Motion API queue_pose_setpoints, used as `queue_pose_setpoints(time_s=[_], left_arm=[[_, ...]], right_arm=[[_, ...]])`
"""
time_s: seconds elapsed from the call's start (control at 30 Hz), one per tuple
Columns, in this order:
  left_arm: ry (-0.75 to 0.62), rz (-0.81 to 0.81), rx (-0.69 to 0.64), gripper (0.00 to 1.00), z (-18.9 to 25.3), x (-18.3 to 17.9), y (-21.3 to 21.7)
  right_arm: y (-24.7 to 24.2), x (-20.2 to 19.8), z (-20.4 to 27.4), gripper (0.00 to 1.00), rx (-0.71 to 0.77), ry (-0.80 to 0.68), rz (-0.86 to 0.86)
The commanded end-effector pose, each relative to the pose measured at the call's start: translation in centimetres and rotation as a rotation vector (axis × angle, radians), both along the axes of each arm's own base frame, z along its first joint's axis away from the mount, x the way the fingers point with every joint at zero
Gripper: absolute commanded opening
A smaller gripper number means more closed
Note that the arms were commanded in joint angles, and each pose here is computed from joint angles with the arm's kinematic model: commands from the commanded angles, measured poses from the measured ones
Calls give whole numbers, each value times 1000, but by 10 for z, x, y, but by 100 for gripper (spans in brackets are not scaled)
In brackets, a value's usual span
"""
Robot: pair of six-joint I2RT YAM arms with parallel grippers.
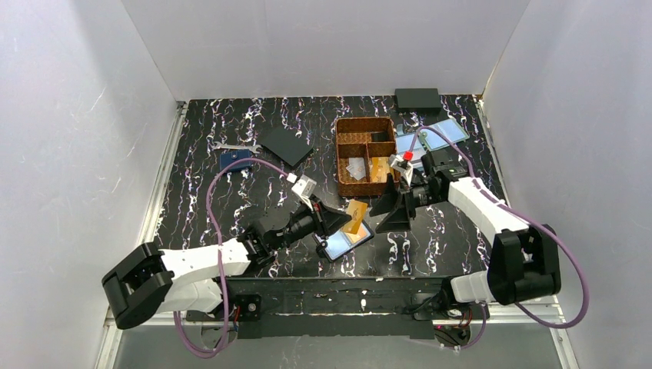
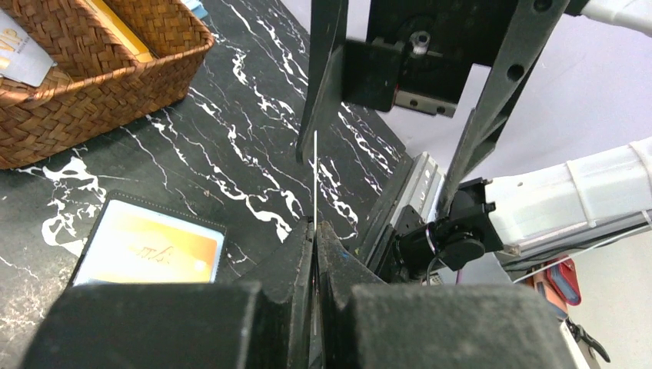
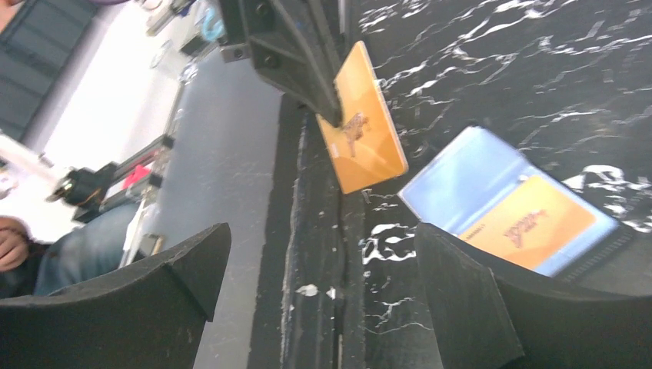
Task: Take the credit cards out of the card holder
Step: Remove the credit card from the card holder.
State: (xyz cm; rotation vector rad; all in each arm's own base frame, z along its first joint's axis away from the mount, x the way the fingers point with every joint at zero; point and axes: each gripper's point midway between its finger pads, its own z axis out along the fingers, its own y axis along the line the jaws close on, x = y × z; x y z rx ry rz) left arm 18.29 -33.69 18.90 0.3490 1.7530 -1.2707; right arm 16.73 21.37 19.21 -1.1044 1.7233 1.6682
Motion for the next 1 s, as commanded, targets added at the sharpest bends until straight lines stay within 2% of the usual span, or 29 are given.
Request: queue_pose_setpoints(time_s=[0.0, 0.27, 0.43, 0.57, 0.63, 0.83, 0.9, 0.93, 0.97], left_arm=[[-83, 31, -83, 0, 31, 10, -7], [-69, 34, -134, 0, 38, 9, -15], [-62, 35, -163, 0, 39, 8, -18], [-64, 52, -169, 0, 40, 9, -16], [-61, 57, -167, 0, 38, 9, -17], [-43, 65, -168, 0, 33, 11, -21], [-40, 63, -168, 0, 32, 11, -23], [-37, 66, -168, 0, 31, 11, -23], [-33, 67, -164, 0, 29, 11, -23]], right_arm=[[12, -14, 21, 98, 83, 35, 89], [18, -13, 18, 95, 104, 16, 119], [20, -12, 17, 87, 105, 12, 129], [19, -14, 14, 86, 108, -2, 130], [19, -14, 17, 83, 111, -14, 131], [21, -7, 19, 44, 111, -12, 130], [22, -5, 18, 26, 110, -9, 129], [22, -4, 18, 5, 109, -11, 129], [22, -3, 18, 1, 111, -21, 128]])
